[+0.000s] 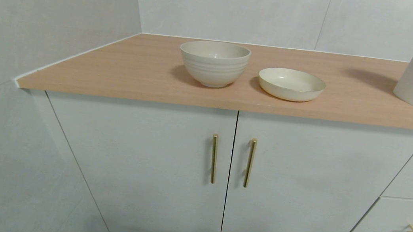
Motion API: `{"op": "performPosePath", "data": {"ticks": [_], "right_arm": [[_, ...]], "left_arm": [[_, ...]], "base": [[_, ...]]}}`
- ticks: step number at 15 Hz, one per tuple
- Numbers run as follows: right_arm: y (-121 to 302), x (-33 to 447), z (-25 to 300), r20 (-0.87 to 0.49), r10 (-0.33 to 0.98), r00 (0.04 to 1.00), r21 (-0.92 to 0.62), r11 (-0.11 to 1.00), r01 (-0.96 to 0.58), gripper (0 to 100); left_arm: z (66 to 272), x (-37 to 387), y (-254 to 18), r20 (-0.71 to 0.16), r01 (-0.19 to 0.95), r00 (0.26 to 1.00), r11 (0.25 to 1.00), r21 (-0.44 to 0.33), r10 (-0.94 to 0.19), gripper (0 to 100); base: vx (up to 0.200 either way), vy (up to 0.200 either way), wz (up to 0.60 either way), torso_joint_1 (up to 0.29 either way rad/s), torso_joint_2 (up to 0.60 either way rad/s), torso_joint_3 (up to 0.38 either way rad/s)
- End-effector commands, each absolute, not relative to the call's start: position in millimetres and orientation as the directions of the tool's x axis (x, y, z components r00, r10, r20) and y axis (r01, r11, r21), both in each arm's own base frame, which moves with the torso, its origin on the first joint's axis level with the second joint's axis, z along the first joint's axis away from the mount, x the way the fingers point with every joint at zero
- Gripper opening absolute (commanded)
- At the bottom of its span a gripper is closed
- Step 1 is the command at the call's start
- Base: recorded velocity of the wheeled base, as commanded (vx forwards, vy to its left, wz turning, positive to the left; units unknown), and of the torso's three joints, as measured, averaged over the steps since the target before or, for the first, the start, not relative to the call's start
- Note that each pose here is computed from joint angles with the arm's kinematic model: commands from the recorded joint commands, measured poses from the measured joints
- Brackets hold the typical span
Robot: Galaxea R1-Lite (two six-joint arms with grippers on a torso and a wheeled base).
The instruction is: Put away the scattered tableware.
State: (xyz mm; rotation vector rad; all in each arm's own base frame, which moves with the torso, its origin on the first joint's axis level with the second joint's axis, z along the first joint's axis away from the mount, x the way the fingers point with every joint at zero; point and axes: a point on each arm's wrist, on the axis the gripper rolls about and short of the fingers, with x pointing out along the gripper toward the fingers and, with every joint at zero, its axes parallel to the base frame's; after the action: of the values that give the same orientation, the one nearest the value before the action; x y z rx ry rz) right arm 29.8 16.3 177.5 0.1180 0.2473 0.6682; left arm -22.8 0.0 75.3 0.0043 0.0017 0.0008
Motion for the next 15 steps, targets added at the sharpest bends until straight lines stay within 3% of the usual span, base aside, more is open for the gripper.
{"op": "performPosePath", "data": {"ticks": [1,9,15], "right_arm": [[35,76,196,-0.286,0.714,0.639,0.254,0.699,-0.668,100],[95,197,196,-0.385,0.718,0.58,0.27,0.688,-0.673,100],[142,233,201,-0.384,0.775,0.502,0.27,0.615,-0.741,100]], "left_arm": [[75,-23,0,-0.002,0.0,1.0,1.0,0.006,0.0,100],[75,-23,0,-0.002,0.0,1.0,1.0,0.008,0.0,100],[75,-23,0,-0.003,0.0,1.0,1.0,0.011,0.0,100]], "base": [[0.0,0.0,0.0,0.0,0.0,0.0],[0.0,0.0,0.0,0.0,0.0,0.0],[0.0,0.0,0.0,0.0,0.0,0.0]]}}
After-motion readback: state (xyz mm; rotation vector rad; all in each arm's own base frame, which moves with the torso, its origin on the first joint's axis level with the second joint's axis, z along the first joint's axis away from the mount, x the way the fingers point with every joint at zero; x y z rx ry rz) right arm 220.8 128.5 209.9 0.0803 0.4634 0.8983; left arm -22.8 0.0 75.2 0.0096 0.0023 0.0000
